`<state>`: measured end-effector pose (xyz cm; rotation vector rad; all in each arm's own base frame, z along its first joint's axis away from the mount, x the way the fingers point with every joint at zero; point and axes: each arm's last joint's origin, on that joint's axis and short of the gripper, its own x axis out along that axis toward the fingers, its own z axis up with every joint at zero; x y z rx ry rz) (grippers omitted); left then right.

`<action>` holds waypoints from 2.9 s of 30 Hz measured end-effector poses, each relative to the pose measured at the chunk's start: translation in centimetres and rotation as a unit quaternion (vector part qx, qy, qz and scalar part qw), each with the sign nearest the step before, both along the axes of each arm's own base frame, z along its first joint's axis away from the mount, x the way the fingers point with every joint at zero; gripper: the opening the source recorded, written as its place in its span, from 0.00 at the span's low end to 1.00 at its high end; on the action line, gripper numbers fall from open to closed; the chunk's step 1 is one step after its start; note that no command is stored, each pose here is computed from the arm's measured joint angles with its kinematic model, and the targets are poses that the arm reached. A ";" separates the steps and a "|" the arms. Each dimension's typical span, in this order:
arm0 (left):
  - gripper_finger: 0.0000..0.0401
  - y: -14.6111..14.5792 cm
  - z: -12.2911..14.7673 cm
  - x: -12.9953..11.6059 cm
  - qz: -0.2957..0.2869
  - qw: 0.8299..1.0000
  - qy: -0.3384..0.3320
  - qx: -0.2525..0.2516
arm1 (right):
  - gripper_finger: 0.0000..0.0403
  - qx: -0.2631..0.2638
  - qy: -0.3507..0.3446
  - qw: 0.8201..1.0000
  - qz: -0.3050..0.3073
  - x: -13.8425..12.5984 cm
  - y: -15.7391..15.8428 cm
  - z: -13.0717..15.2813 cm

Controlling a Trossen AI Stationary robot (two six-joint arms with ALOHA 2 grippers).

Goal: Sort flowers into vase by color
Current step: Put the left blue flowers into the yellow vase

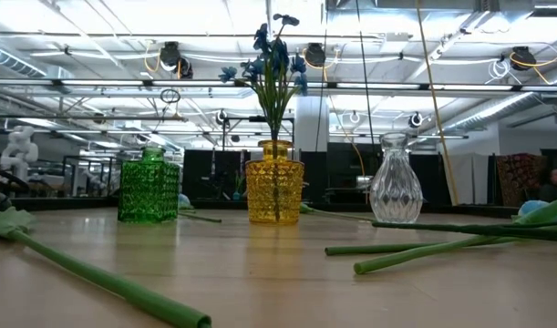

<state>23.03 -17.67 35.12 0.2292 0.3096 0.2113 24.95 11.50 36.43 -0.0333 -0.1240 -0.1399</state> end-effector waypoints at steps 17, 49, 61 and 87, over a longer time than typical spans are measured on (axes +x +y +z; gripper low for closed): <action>0.43 0.7 2.8 5.7 -0.151 0.972 -0.179 0.018 | 0.01 -0.005 -0.109 0.993 0.036 1.3 -0.2 -1.7; 0.43 5.3 5.8 5.4 -0.109 0.954 -0.277 0.020 | 0.02 -0.018 -0.097 0.995 0.028 1.7 -0.4 -2.1; 0.43 5.6 5.7 5.6 -0.115 0.954 -0.278 0.022 | 0.02 -0.012 -0.087 0.996 0.029 1.8 -0.5 -2.3; 0.43 8.1 5.9 6.9 -0.196 0.929 -0.310 -0.053 | 0.02 -0.006 -0.052 0.998 0.033 2.7 -1.9 -3.1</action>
